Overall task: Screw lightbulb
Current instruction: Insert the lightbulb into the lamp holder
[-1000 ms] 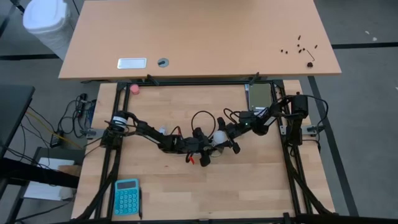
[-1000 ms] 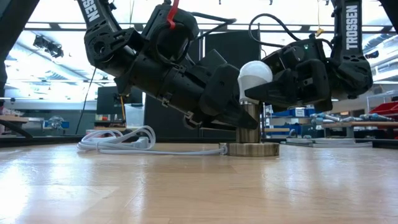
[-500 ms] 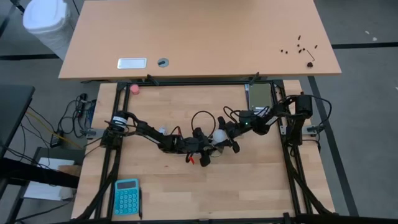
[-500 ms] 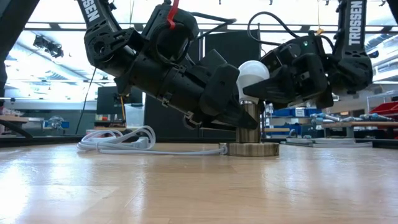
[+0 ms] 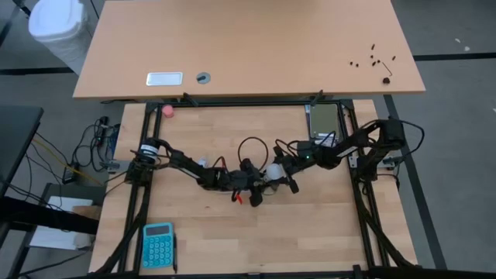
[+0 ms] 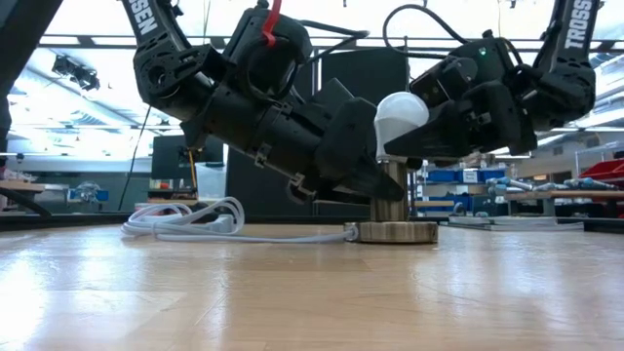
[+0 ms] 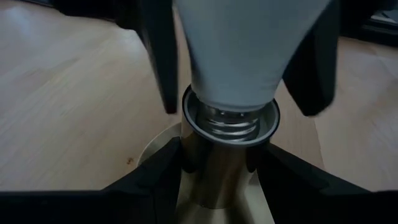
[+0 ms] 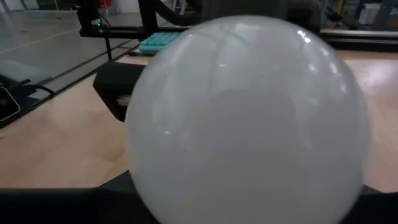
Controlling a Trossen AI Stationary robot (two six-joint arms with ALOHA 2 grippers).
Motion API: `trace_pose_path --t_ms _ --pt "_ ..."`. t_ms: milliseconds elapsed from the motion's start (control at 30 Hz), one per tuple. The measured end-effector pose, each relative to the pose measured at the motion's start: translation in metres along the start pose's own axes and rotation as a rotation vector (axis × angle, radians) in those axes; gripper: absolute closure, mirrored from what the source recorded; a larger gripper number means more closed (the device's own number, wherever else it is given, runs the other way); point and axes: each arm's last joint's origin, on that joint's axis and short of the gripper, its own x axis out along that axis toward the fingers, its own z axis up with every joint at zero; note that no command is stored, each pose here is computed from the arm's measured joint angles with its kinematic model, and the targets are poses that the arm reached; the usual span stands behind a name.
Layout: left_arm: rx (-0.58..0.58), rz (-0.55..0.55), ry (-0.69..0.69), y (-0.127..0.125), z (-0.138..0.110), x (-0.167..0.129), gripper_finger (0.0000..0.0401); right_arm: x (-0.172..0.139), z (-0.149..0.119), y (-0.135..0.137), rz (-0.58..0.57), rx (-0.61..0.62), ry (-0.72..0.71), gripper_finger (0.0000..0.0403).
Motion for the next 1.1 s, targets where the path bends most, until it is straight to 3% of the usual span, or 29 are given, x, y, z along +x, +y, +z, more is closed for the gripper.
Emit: trace_pose_path --t_ms 333,600,1100 --pt "-0.031 0.062 -0.016 0.0066 0.0016 0.0016 0.0203 0.0038 -0.0012 0.0055 -0.124 -0.001 0.029 0.0177" --pt "-0.029 0.074 -0.019 0.0071 0.0017 0.0016 0.0203 0.0041 0.0004 0.0055 -0.146 -0.007 0.016 0.0252" --pt "-0.024 0.08 -0.02 0.0072 0.0016 0.0016 0.0203 0.0043 -0.0003 0.0057 -0.139 0.019 0.023 0.0243"
